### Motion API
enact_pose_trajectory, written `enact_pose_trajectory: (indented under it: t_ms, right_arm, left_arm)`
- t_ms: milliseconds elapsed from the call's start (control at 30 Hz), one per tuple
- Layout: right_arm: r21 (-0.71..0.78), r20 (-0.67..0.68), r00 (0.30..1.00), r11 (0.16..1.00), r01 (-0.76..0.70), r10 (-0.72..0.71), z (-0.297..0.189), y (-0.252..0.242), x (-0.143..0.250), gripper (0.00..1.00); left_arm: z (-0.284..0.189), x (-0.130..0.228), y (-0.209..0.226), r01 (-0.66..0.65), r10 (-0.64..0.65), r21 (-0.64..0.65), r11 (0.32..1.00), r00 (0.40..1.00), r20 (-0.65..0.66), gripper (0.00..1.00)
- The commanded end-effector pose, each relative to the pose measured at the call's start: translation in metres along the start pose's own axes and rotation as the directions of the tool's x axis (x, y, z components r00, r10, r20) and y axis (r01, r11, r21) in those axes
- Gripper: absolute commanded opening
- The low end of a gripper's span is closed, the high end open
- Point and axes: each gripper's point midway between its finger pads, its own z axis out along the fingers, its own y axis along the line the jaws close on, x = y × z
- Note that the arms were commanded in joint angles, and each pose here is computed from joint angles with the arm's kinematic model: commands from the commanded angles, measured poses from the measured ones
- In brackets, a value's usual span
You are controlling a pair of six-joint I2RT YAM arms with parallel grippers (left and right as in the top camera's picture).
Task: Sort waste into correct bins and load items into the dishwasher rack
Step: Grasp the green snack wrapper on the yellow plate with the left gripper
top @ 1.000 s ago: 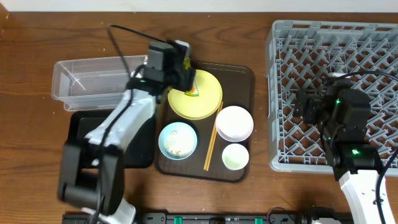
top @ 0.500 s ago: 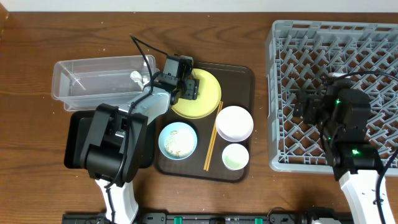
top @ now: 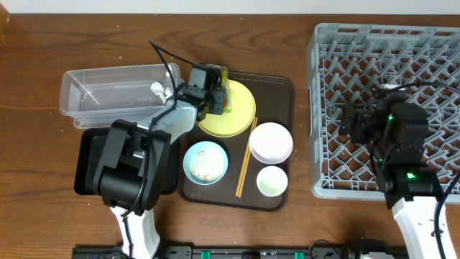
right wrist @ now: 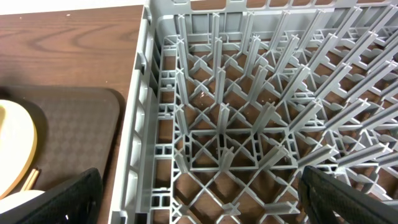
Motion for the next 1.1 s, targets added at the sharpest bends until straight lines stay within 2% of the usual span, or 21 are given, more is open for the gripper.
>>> enact_pose_trajectory:
  t_ms: [0, 233, 367, 600, 833, 933, 1000, 1033, 1067]
  right_arm:
    - [-0.015, 0.023, 1.000, 1.000, 0.016, -0.015, -0.004, 0.005, -0.010, 0.99]
    - [-0.014, 0.024, 1.000, 1.000, 0.016, -0.015, -0.004, 0.005, -0.010, 0.99]
    - [-0.014, 0.024, 1.000, 1.000, 0.016, -0.015, -0.004, 0.005, -0.010, 0.99]
    - [-0.014, 0.024, 1.000, 1.000, 0.016, -0.015, -0.004, 0.005, -0.010, 0.99]
    - [-0.014, 0.025, 1.000, 1.000, 0.016, -0.015, -0.004, 0.005, -0.010, 0.99]
    - [-0.014, 0.027, 1.000, 1.000, 0.016, -0.015, -0.004, 0.005, -0.011, 0.99]
    - [-0.015, 0.029, 0.999, 1.000, 0.015, -0.015, -0.004, 0.005, -0.011, 0.99]
    - [-0.015, 0.030, 0.999, 1.000, 0.016, -0.015, -0.004, 0.005, -0.012, 0.99]
    - [-0.015, 0.031, 0.999, 1.000, 0.016, -0.015, -0.004, 0.005, -0.012, 0.99]
  left_arm:
    - [-0.004, -0.001, -0.003, 0.001, -0.001, 0.007, 1.000, 1.000, -0.007, 0.06]
    - [-0.065, -0.042, -0.009, -0.003, 0.001, 0.019, 1.000, 0.994, 0.111, 0.06]
    - [-0.110, -0.062, 0.002, 0.018, -0.015, -0.015, 1.000, 0.983, 0.181, 0.06]
    - [-0.166, -0.068, 0.079, 0.146, -0.087, -0.241, 0.960, 0.966, 0.242, 0.06]
    - [-0.176, -0.050, 0.142, 0.258, -0.192, -0.331, 0.908, 0.956, 0.219, 0.06]
    - [-0.179, -0.044, 0.158, 0.286, -0.219, -0.350, 0.892, 0.951, 0.217, 0.16]
    - [-0.179, -0.041, 0.161, 0.291, -0.228, -0.357, 0.888, 0.951, 0.208, 0.27]
    - [-0.179, -0.038, 0.161, 0.290, -0.232, -0.359, 0.887, 0.952, 0.198, 0.37]
    - [-0.179, -0.037, 0.161, 0.290, -0.232, -0.360, 0.887, 0.953, 0.195, 0.38]
